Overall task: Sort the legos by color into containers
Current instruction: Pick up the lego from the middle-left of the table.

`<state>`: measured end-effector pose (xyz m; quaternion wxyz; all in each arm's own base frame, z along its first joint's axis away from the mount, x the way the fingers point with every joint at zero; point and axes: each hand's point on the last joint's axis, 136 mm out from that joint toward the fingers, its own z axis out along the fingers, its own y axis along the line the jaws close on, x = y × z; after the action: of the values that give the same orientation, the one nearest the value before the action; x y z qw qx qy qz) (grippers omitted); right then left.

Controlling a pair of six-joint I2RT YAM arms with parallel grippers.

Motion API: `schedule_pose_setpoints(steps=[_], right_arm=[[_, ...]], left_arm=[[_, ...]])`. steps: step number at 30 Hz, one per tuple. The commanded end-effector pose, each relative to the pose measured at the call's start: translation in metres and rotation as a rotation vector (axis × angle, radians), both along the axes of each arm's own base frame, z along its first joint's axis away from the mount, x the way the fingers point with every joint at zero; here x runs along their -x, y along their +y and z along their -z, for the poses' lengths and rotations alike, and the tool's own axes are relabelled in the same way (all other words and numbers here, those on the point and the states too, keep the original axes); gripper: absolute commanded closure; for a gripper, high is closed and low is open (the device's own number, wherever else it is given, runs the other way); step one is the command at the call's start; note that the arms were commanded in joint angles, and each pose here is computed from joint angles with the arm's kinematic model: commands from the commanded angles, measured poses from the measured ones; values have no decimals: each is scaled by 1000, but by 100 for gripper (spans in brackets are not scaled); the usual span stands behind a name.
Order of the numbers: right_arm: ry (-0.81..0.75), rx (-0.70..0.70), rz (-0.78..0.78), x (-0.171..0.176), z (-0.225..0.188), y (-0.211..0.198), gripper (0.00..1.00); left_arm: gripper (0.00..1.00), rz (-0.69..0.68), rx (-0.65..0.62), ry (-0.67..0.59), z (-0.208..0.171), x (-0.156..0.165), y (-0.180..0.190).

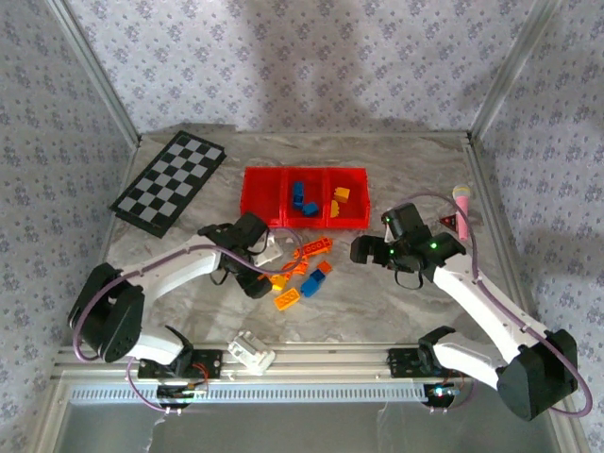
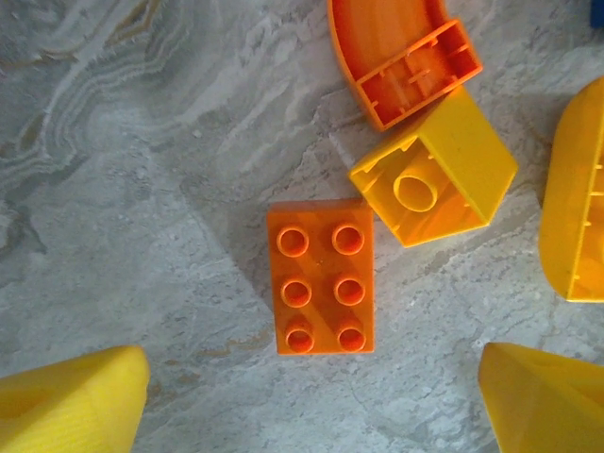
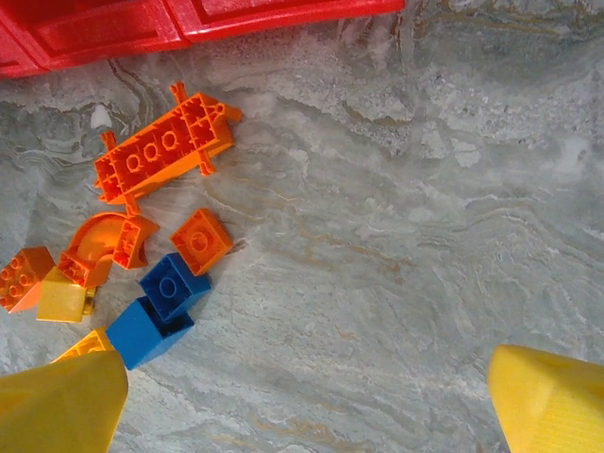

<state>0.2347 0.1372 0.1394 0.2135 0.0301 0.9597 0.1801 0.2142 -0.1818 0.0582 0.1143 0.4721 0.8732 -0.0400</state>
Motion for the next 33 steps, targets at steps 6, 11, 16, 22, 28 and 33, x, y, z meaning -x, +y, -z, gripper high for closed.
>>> schedule_pose_setpoints(steps=[6, 11, 16, 22, 28, 33], right_arm=[[15, 6, 7, 5, 4, -7, 0], [18, 4, 16, 4, 5, -8, 0], [26, 15, 24, 6, 7, -11, 0], [34, 19, 36, 8, 8, -16, 0], [33, 11, 47, 8, 8, -18, 0], [35, 16, 58, 9, 8, -21, 0]], left_arm=[[16, -22, -3, -34, 16, -12, -2], [28, -32, -57, -39, 25, -20, 1], [33, -18, -72, -44, 33, -20, -2], [34, 5, -89, -38, 41, -17, -6], [46, 21, -109, -4, 53, -12, -6], [55, 30, -114, -1, 55, -12, -6]])
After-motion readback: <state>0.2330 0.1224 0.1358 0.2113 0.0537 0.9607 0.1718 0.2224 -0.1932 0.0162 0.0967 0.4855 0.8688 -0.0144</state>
